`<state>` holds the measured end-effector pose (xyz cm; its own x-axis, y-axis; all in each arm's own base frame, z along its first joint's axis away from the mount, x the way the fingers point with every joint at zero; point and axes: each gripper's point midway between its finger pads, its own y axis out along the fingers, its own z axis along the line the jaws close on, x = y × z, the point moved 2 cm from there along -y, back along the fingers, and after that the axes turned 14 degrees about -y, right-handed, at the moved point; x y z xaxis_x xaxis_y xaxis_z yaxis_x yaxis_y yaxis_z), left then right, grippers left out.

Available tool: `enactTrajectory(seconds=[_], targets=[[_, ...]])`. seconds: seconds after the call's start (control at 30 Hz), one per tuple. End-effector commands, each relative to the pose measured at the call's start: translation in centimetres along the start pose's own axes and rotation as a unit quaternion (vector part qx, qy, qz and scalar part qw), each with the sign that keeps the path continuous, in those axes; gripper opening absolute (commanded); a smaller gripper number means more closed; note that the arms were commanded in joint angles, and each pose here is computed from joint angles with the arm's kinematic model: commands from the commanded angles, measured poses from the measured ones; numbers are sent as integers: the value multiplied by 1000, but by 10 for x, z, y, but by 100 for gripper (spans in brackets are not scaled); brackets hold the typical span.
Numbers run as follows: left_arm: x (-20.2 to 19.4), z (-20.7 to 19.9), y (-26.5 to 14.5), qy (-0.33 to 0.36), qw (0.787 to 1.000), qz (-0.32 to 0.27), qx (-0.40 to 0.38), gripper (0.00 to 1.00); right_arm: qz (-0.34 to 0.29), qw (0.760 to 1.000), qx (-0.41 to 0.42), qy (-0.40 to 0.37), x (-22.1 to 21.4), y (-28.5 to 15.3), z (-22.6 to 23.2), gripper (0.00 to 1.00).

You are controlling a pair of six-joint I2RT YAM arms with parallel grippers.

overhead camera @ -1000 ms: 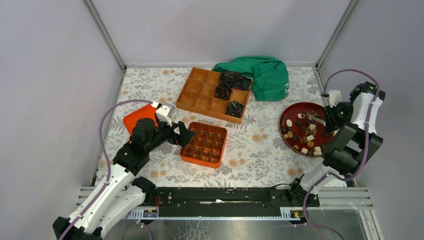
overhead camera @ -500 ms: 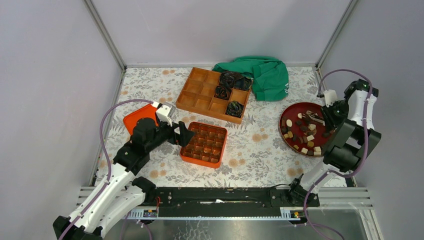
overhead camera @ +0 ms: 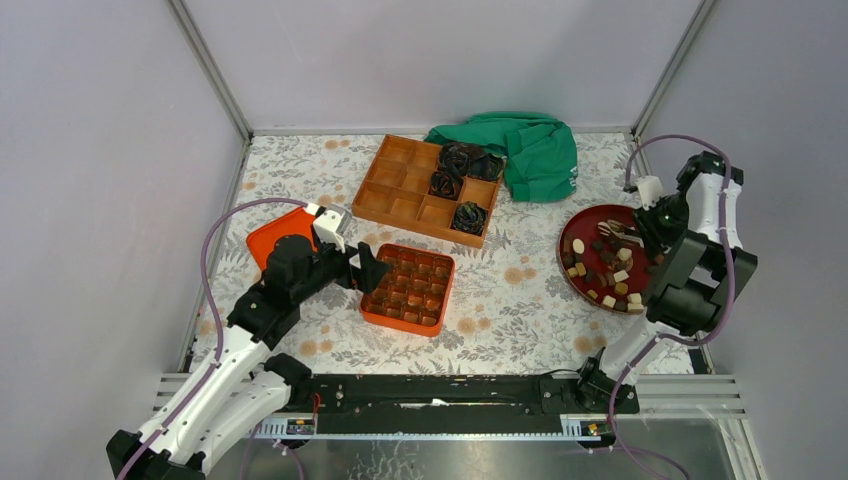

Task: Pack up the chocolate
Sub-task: Pick up the fake chocolate from the plate.

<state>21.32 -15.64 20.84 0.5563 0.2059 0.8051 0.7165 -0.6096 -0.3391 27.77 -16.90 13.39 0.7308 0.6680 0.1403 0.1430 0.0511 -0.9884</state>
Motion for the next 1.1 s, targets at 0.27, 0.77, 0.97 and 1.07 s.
enactTrajectory(seconds=[0.27, 0.77, 0.97, 1.07], targets=[[13, -3, 1, 10, 1000, -27, -8, 99, 6, 1000, -17, -26, 21, -7, -10, 45], [13, -4, 1, 11, 1000, -28, -10, 99, -5, 999, -27, -21, 25, -21, -6, 7], [14, -4, 0, 11, 999, -29, -11, 99, -29, 999, -28, -16, 31, -33, 1, 0], [14, -4, 0, 11, 999, -30, -11, 99, -28, 999, -29, -16, 30, -33, 3, 0]])
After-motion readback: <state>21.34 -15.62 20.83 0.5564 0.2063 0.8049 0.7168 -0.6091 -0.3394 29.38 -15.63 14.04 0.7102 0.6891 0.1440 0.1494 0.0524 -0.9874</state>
